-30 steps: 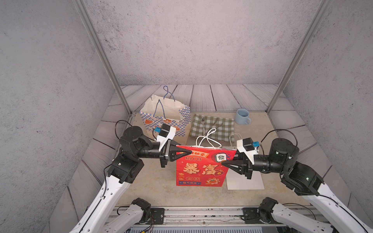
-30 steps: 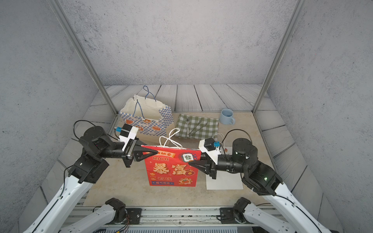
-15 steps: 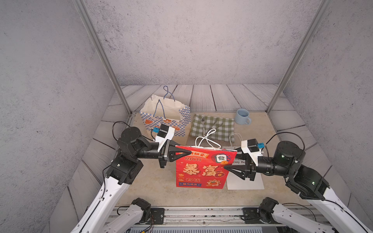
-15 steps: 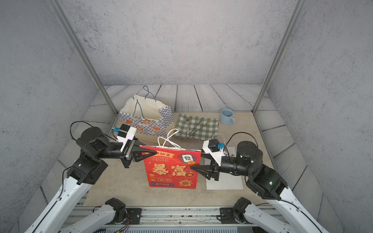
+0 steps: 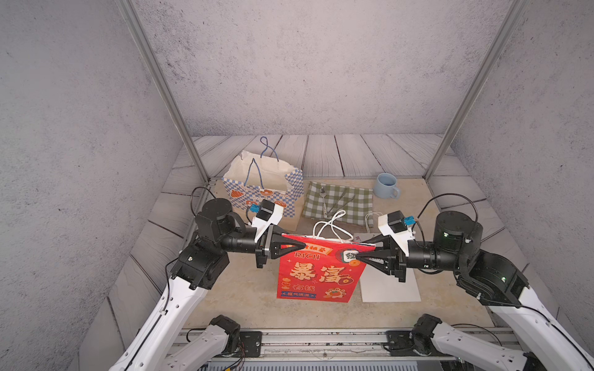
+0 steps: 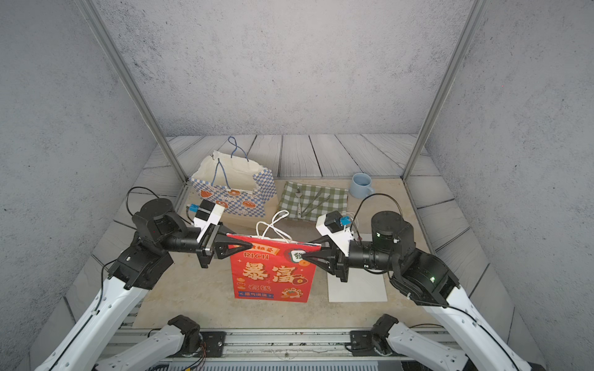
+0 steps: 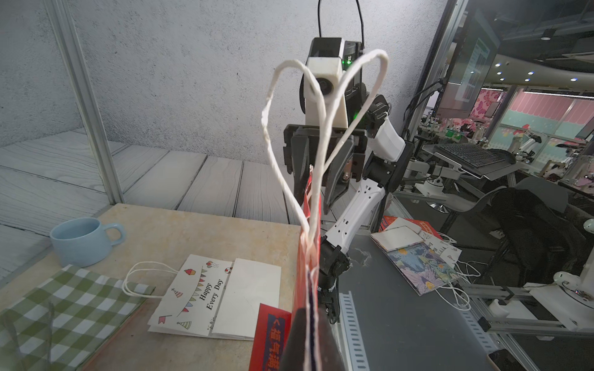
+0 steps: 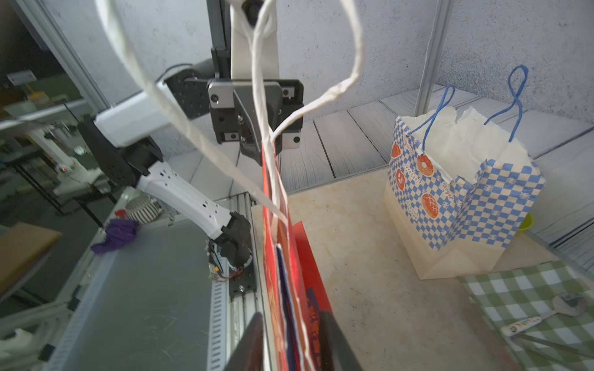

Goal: Put away the paper bag
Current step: Press the paper bag.

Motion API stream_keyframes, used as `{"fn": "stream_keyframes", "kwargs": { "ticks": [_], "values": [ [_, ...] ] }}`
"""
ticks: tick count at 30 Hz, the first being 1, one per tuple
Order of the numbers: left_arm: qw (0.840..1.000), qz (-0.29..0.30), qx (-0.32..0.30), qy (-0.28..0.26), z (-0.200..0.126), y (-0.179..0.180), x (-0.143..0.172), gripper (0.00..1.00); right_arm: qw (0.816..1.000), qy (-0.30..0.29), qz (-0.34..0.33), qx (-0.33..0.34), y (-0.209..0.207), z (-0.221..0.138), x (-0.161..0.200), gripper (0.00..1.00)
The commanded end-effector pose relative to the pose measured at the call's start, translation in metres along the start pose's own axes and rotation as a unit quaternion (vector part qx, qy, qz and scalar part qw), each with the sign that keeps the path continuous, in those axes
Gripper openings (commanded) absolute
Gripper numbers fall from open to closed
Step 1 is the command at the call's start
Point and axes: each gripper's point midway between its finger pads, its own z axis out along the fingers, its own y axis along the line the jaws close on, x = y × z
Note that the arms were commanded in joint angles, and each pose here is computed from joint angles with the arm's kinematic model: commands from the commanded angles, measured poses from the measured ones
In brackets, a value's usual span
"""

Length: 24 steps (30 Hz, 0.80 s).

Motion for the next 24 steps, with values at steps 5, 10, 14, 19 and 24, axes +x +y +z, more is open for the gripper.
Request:
{"fn": "stream_keyframes", "kwargs": {
  "ticks": [5, 10, 14, 19, 24],
  "values": [
    [1.000, 0.015, -0.009, 0.006, 0.000, 0.003, -0.003, 0.00, 1.000, 0.015, 0.026, 0.002, -0.002, 0.003, 0.003, 0.00],
    [0.999, 0.030, -0.040, 0.004, 0.001, 0.015, -0.002, 0.44, 0.997, 0.010, 0.049, 0.054, -0.021, 0.003, 0.001, 0.00],
    [0.979, 0.069, -0.193, -0.005, -0.014, 0.060, -0.001, 0.99, 0.990, 0.006, 0.075, 0.122, -0.047, 0.003, 0.007, 0.00],
    [0.898, 0.060, -0.429, -0.081, -0.070, 0.116, -0.026, 0.99, 0.951, -0.025, 0.144, 0.273, -0.105, -0.004, 0.015, 0.00],
    [0.900, 0.063, -0.427, -0.065, -0.056, 0.115, -0.005, 0.99, 0.894, -0.064, 0.219, 0.386, -0.148, -0.010, 0.018, 0.00]
  ]
}}
